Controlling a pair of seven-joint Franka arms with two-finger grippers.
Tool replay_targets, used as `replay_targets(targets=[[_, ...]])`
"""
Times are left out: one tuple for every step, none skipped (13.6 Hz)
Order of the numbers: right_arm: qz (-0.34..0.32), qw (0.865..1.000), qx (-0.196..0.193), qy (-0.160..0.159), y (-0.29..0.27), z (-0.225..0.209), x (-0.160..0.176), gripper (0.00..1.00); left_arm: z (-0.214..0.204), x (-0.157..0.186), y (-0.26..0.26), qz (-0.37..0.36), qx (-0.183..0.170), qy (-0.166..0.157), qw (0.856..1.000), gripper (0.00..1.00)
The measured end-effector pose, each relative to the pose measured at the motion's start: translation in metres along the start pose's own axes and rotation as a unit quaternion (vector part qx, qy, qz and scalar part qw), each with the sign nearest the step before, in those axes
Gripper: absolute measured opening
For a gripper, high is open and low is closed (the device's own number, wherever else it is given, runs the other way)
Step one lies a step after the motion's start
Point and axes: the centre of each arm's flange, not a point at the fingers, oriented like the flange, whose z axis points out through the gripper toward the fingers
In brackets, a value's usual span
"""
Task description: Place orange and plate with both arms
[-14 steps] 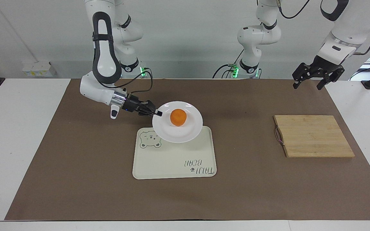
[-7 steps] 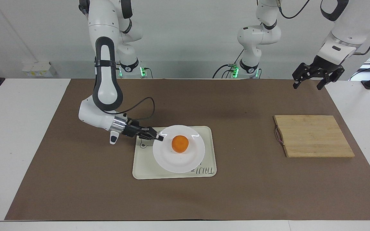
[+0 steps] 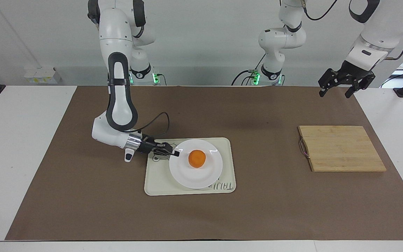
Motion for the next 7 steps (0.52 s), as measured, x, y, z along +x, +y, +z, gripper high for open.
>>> replay_targets(targets=[[0.002,1.000,-0.001,-0.001,0.0029,0.0006,-0.0016,0.04,0.0000,0.0000,0.0000,0.000,0.000,0.000,1.000,1.00],[0.004,1.000,-0.002,-0.002,0.0057,0.0007,-0.0030,0.04,0.0000,0.0000,0.0000,0.000,0.000,0.000,1.000,1.00],[0.006,1.000,-0.002,-0.002,0.0079,0.0000,-0.0038,0.04,0.0000,0.0000,0.0000,0.000,0.000,0.000,1.000,1.00],[0.006,1.000,-0.002,-0.001,0.0083,-0.0015,-0.0035,0.11,0.0000,0.0000,0.0000,0.000,0.000,0.000,1.000,1.00],[0.005,1.000,-0.003,0.000,0.0080,-0.0031,-0.0032,0.20,0.0000,0.0000,0.0000,0.000,0.000,0.000,1.000,1.00],[0.001,1.000,-0.006,0.000,0.0068,-0.0052,-0.0030,0.35,0.0000,0.0000,0.0000,0.000,0.000,0.000,1.000,1.00],[-0.006,1.000,-0.013,-0.002,0.0042,-0.0084,-0.0026,0.46,0.0000,0.0000,0.0000,0.000,0.000,0.000,1.000,1.00]])
